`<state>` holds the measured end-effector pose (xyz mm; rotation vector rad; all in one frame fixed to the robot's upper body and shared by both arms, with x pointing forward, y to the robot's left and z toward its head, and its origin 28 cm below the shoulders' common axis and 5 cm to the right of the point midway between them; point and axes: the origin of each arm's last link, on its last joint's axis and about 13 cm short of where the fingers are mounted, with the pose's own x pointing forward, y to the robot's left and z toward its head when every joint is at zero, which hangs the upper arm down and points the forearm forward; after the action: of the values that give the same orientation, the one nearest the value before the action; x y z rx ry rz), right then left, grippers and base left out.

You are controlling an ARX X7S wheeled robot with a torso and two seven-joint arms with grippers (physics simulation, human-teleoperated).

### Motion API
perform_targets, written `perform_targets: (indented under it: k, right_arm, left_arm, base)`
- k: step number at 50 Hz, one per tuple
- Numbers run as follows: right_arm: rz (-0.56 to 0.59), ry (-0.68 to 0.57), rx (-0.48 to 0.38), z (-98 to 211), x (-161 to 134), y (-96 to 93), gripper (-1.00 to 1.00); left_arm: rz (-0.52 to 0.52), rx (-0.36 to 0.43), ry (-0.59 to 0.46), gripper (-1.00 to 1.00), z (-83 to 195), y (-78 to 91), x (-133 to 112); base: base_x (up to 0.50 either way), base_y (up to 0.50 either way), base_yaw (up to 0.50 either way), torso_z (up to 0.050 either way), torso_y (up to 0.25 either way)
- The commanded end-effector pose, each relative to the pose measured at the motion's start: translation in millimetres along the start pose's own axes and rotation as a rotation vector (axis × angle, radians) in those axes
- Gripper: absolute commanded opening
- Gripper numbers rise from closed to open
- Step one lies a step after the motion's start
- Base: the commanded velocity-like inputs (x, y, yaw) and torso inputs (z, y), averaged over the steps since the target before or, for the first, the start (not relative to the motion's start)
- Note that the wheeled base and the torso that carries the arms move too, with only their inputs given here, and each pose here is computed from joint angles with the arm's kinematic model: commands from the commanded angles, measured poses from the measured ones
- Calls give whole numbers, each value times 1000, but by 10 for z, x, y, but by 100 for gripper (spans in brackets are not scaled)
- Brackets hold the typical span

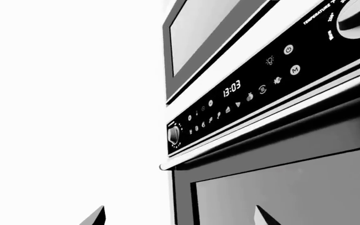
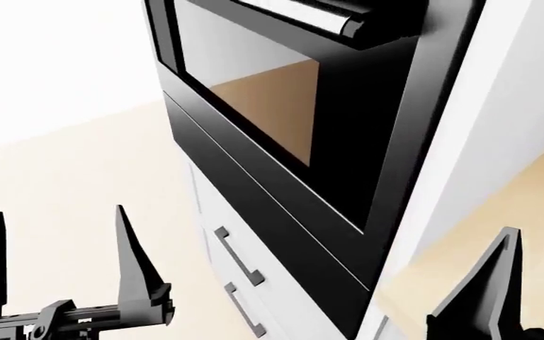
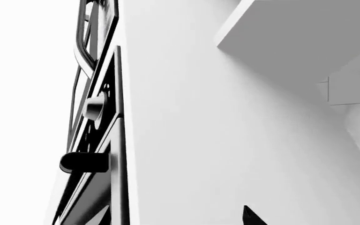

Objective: Open the oven door

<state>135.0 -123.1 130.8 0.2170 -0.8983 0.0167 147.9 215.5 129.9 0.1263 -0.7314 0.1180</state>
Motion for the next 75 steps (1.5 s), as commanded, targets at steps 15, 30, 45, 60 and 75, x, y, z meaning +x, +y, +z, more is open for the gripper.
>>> perform_targets:
  k: [15,30,45,60,75]
  right_arm:
    - [-1,-4,-2,-2,2,-2,100]
    - [3,-6,7,13,-6,3,100]
    - [6,-5,8,19,-1,4,100]
    - [5,-6,10,26,1,7,100]
    - [4,-4,7,19,-3,2,100]
  left_arm:
    - [0,1,0,100,3,0,-6]
    - [-115,107,-56,100,113,71,115]
    - [-364,398,-164,100,382,310,647]
    - [-683,652,-186,100,563,479,1108]
    - [-871,769,-136,100,650,554,1604]
  base:
    - [0,0,0,0,0]
    - [0,0,0,0,0]
    - [0,0,0,0,0]
    - [0,0,0,0,0]
    - [0,0,0,0,0]
